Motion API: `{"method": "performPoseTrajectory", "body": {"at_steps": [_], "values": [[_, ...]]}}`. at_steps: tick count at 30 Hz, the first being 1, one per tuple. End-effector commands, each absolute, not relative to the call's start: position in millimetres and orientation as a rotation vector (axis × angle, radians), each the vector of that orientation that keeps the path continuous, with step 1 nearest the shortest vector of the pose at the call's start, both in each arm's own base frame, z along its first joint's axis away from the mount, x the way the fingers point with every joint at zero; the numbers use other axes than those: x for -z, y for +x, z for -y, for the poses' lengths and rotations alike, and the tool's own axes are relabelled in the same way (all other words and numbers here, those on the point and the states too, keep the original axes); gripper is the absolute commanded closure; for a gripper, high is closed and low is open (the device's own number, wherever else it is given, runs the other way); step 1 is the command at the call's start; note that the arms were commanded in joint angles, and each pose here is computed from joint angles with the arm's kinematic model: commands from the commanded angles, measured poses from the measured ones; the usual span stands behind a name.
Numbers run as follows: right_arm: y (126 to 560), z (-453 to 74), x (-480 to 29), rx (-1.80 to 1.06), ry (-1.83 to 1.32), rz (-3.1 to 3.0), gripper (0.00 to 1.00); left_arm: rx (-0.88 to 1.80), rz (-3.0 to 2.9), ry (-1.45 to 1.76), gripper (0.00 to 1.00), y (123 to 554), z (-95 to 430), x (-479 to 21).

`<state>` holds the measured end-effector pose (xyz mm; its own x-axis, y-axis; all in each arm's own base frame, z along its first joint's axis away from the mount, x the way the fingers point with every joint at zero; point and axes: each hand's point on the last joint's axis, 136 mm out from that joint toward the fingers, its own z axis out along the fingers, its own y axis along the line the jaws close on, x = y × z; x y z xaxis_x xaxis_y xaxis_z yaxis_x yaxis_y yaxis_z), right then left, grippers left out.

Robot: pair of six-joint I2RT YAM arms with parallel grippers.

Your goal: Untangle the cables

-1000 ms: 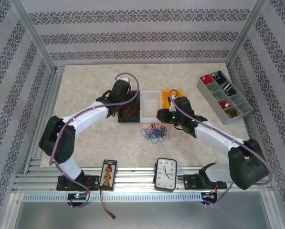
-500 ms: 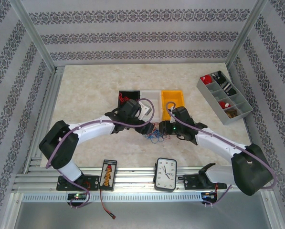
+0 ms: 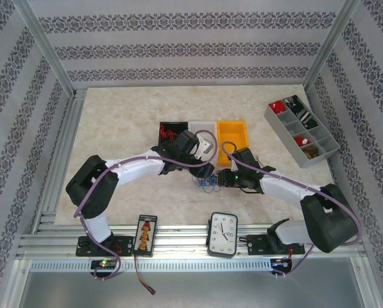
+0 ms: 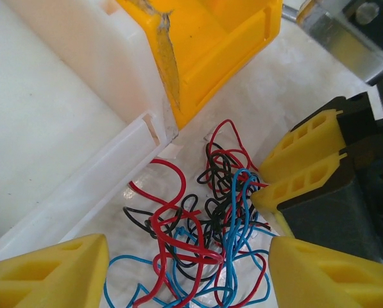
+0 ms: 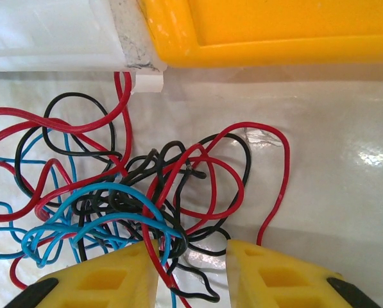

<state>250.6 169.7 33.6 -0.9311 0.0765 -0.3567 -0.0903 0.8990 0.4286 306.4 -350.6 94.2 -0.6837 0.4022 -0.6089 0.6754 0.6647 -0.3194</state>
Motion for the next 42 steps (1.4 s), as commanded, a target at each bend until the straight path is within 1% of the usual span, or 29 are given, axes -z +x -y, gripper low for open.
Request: {"method": "performPoseTrajectory", "body": {"at_steps": [1,7,13,18,21,23,26,31,34,38,42], "values": [[246,-167,-30,-0.635,-0.020,-2.708,0.65,0.734,-2.420,0.920,0.36,293,357,-86],[246,-164,-32,-0.626,-0.017,-2.694,0.66,0.684,-2.455,0.933,0.37,292,355,-72],[246,-165,-33,-0.628,-0.020,-2.689,0.66,0.708,-2.415,0.880,0.48,305,367,-73],[245,-165,-34,-0.629,-0.027,-2.690,0.66,0.712,-2.406,0.865,0.56,313,373,-69],[245,-165,-33,-0.630,-0.025,-2.690,0.67,0.730,-2.395,0.860,0.66,315,378,-72],[245,-165,-32,-0.631,-0.026,-2.695,0.67,0.749,-2.379,0.856,0.78,317,381,-78],[244,-165,-28,-0.628,-0.019,-2.710,0.69,0.776,-2.333,0.856,0.89,318,385,-94],[244,-162,-17,-0.591,0.013,-2.760,0.76,0.813,-2.248,0.826,0.99,318,381,-130],[245,-157,-11,-0.556,0.059,-2.787,0.78,0.826,-2.159,0.755,1.00,321,367,-159],[245,-150,-5,-0.540,0.111,-2.807,0.79,0.931,-2.033,0.625,1.00,320,343,-203],[245,-147,-2,-0.528,0.140,-2.821,0.80,1.040,-1.978,0.559,1.00,314,322,-227]]}}
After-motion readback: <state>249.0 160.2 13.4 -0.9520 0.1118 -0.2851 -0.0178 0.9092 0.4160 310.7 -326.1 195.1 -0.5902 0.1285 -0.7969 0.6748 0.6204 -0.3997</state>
